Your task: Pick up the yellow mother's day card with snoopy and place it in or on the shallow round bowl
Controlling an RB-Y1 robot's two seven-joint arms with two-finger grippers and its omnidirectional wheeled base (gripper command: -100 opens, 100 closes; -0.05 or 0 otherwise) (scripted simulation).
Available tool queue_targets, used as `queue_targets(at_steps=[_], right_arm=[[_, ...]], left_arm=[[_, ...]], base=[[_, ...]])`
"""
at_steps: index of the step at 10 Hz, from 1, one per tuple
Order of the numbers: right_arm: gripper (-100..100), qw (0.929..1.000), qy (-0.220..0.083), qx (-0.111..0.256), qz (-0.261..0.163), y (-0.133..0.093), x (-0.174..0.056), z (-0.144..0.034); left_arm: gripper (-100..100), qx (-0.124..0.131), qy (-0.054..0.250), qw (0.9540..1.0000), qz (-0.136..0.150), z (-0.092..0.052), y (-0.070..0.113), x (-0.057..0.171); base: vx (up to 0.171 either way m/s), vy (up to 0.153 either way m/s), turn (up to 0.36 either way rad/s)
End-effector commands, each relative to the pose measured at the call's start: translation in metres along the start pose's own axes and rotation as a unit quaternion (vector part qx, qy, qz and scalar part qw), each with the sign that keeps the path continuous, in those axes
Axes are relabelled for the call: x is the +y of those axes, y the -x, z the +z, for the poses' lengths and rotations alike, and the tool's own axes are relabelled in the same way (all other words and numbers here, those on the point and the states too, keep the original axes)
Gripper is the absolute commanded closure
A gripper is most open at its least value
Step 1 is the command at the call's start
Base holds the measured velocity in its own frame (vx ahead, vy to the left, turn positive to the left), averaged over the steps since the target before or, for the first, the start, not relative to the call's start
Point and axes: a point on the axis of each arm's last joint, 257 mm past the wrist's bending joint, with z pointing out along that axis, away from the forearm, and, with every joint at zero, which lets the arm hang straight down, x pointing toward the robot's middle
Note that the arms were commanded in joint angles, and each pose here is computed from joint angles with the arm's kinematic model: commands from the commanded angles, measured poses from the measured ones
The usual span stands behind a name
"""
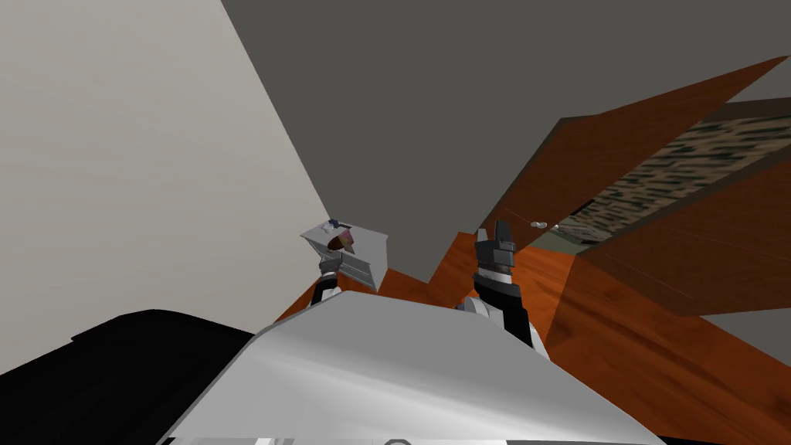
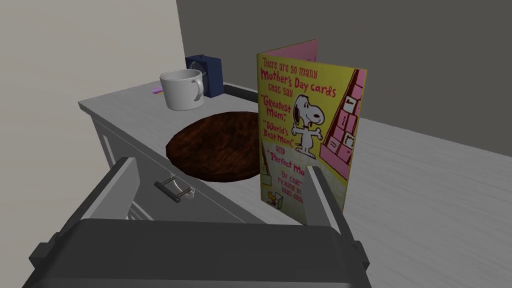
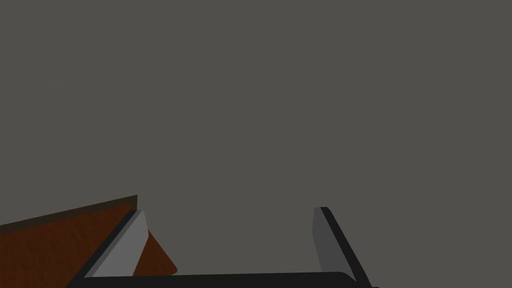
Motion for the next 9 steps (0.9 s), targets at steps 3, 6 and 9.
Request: queue_targets(at_steps=[3, 6, 9], right_arm=[[0, 1.0000, 0.000, 0.000, 0.000, 0.000, 0.000, 0.000], [0, 1.0000, 0.000, 0.000, 0.000, 0.000, 0.000, 0.000], [0, 1.0000, 0.000, 0.000, 0.000, 0.000, 0.000, 0.000]], left_arm=[[-100, -0.019, -0.010, 0.9983, -0.055, 0.007, 0.016, -0.006], [-100, -0.024, -0.022, 0.9960, -0.084, 0.015, 0.022, -0.017], [-100, -0.021, -0.019, 0.9962, -0.082, 0.019, 0.018, -0.024]], base=[[0.129, -0.106, -0.069], [0.124, -0.011, -0.057], [0.036, 0.006, -0.001]])
